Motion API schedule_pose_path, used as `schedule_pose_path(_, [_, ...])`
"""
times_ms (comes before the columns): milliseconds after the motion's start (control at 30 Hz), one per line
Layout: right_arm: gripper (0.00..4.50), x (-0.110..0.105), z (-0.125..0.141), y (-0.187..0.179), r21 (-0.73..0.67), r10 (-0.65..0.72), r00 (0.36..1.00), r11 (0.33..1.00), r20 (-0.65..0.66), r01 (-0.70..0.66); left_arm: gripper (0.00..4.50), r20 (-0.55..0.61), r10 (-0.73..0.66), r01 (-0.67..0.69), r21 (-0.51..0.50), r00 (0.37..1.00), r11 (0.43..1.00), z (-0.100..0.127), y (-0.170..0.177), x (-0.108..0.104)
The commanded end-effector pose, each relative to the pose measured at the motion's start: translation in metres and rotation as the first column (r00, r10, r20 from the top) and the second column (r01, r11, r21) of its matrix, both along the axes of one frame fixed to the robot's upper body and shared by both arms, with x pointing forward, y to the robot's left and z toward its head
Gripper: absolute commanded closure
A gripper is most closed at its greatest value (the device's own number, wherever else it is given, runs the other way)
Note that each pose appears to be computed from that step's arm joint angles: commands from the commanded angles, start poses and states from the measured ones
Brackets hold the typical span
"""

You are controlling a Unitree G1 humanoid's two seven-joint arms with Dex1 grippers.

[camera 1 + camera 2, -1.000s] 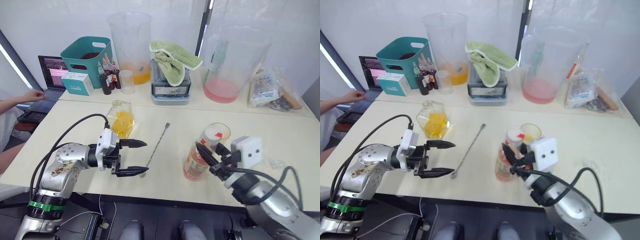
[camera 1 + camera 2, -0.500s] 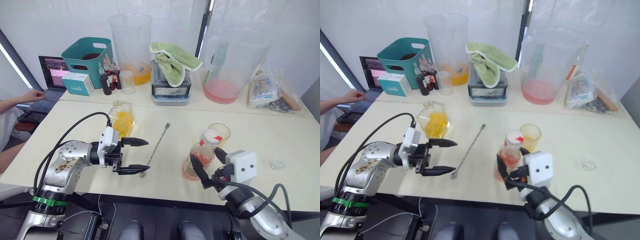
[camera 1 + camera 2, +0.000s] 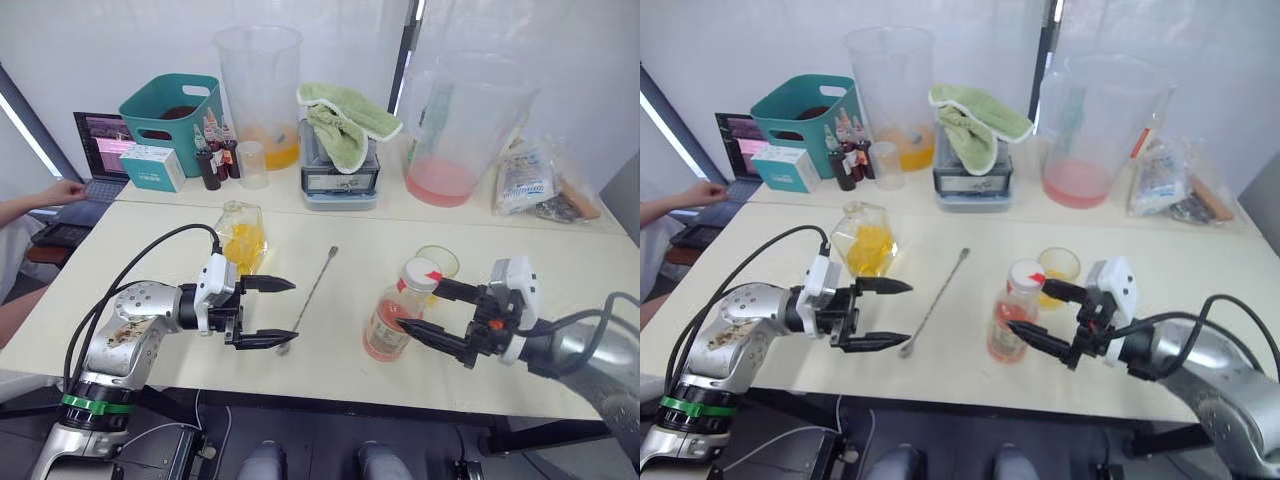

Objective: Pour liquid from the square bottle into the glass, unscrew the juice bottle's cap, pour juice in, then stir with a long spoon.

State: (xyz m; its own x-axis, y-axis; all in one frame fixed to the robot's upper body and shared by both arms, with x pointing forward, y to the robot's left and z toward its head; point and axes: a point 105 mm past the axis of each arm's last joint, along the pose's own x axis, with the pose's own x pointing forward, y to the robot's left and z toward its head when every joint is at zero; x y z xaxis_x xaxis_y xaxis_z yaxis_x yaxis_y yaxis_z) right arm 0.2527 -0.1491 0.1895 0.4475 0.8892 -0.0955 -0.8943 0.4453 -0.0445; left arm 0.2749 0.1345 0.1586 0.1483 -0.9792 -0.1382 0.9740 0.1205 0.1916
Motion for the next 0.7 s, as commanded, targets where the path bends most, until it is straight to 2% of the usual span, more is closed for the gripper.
schedule_pose_path(33, [0.05,0.009,0.009,-0.001,0.005,0.078,0.996,0.997,0.046,-0.078,0.0,0.044,0.006,-0.006,-0.002,0.999,1.0,0.013,0.004,-0.003])
schedule_pose_path(233, [0.05,0.019,0.006,0.0,0.004,0.155,0.987,0.988,0.051,-0.155,0.0,0.047,0.022,-0.023,0.008,0.999,1.0,0.016,0.007,-0.006])
schedule_pose_path(333, [0.85,0.018,0.009,0.004,0.037,0.168,0.984,0.985,0.052,-0.17,0.0,0.045,0.028,-0.028,0.01,0.999,1.0,0.016,0.008,-0.008])
schedule_pose_path(567, [3.17,0.002,0.018,0.006,0.084,0.175,0.983,0.98,0.052,-0.179,0.0,0.037,0.031,-0.031,0.009,0.999,0.999,0.012,0.008,-0.01])
schedule_pose_path(633, [3.46,-0.003,0.02,0.006,0.091,0.159,0.986,0.982,0.057,-0.163,0.0,0.036,0.029,-0.029,0.007,0.999,1.0,0.012,0.007,-0.01])
schedule_pose_path(700, [3.49,-0.007,0.02,0.006,0.084,0.116,0.99,0.989,0.074,-0.122,0.0,0.035,0.026,-0.026,0.004,0.999,1.0,0.011,0.006,-0.01])
